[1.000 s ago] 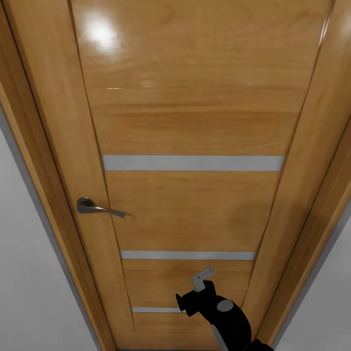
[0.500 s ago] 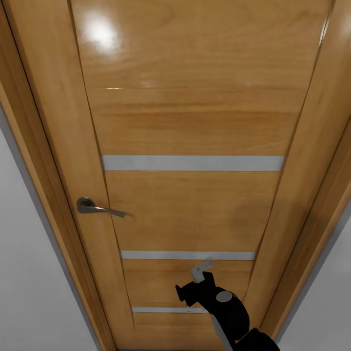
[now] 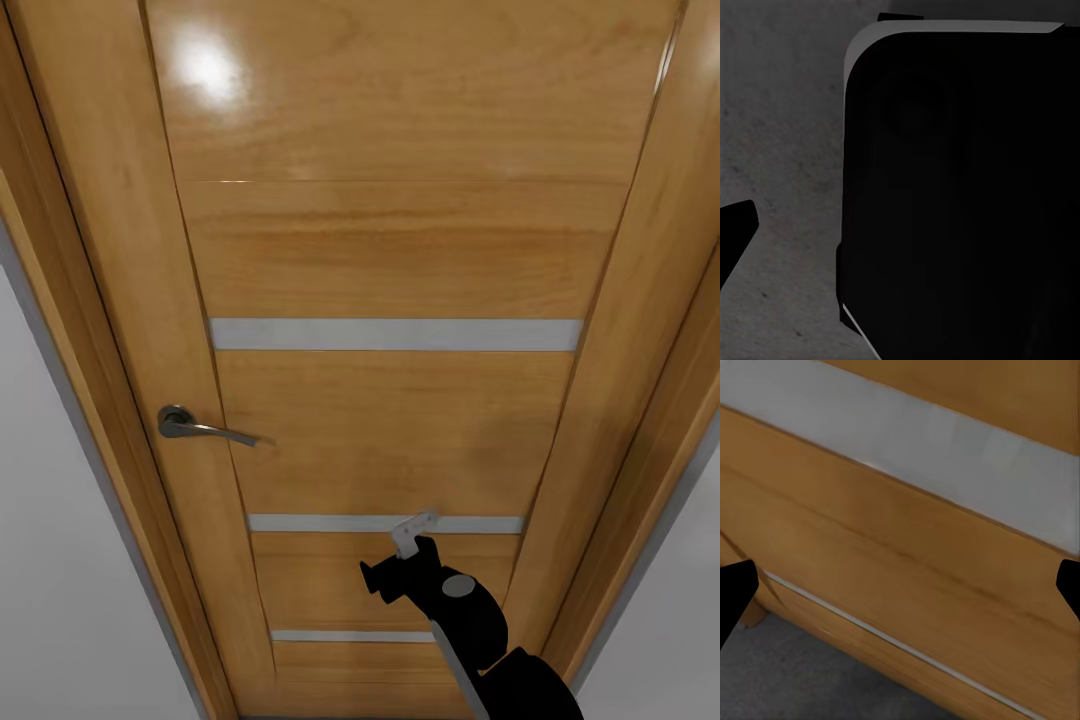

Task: Move the two storage containers from the living room to the garage. In the garage, place one container on the floor and stack the other container on top of it (either order is fine).

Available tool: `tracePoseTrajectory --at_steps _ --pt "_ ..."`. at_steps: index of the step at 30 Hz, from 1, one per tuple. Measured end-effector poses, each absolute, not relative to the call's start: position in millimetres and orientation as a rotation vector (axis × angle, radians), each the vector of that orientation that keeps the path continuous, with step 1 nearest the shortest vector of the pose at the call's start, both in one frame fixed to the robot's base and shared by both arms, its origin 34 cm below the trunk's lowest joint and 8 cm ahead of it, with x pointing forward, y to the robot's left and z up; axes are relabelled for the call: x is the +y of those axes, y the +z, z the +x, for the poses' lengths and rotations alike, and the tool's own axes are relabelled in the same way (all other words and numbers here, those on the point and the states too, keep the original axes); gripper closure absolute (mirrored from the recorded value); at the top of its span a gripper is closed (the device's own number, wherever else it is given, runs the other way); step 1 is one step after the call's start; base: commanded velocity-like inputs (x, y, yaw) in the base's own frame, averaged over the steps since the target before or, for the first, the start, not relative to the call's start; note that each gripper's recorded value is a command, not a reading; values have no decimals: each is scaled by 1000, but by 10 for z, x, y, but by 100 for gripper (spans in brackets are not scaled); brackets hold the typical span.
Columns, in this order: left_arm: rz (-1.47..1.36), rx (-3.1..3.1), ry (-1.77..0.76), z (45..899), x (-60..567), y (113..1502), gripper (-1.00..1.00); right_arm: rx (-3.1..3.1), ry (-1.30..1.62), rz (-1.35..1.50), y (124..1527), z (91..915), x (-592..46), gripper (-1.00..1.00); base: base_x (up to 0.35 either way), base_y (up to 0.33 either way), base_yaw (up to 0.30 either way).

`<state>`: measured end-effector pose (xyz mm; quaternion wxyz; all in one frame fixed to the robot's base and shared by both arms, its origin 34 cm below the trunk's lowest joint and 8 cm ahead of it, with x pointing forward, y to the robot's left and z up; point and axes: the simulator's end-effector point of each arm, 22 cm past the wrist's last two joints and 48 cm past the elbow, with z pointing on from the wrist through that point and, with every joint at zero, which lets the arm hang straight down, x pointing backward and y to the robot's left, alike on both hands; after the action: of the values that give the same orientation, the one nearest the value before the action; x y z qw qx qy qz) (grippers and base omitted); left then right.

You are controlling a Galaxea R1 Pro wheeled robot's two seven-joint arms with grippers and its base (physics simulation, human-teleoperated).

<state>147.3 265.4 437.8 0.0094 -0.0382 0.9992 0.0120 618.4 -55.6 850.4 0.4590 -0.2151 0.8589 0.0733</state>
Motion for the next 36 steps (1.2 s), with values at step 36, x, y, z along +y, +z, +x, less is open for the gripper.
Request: tracePoseTrajectory --at_steps 36 --pt "-119 3117 37 1487 2652 4378 -100 2116 87 -543 8578 6741 -701 -100 0 0 0"
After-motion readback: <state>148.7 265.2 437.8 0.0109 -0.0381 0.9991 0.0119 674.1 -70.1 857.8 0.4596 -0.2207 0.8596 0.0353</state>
